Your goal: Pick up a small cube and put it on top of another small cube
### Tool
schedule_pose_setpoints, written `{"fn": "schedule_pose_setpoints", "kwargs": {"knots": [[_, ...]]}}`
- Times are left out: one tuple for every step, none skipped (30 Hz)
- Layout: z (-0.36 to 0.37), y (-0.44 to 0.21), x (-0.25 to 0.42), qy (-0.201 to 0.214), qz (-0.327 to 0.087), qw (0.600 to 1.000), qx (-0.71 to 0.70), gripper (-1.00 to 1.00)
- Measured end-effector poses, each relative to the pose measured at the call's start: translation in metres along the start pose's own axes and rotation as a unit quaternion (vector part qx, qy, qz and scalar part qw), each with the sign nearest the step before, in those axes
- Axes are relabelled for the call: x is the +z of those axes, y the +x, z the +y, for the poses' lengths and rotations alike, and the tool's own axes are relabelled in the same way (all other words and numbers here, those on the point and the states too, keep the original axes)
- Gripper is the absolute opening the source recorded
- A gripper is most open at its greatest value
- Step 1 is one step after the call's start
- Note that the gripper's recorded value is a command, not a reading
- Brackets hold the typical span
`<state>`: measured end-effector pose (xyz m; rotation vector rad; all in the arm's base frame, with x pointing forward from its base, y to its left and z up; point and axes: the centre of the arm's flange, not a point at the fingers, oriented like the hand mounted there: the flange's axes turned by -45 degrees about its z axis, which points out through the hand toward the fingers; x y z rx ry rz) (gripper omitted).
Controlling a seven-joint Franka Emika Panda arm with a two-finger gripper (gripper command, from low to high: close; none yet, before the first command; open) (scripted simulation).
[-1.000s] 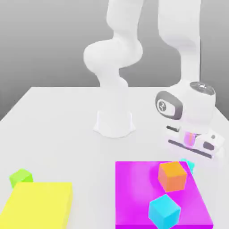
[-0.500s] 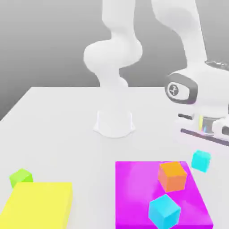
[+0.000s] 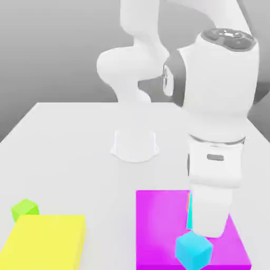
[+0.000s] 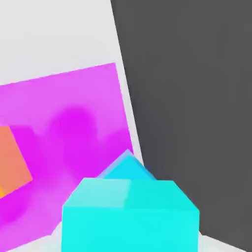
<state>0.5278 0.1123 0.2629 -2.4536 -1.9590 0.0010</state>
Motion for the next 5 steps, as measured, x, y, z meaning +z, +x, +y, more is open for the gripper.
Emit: {"fn": "schedule_pose_setpoints", "kwargs": {"knots": [[0.0, 0.0, 0.0, 0.0, 0.0, 1.0, 0.0, 1.0], [0.0, 0.0, 0.0, 0.0, 0.0, 1.0, 0.0, 1.0], [0.0, 0.0, 0.0, 0.0, 0.0, 1.0, 0.0, 1.0], [0.0, 0.0, 0.0, 0.0, 0.0, 1.0, 0.0, 1.0], [0.0, 0.0, 0.0, 0.0, 0.0, 1.0, 0.0, 1.0]]}}
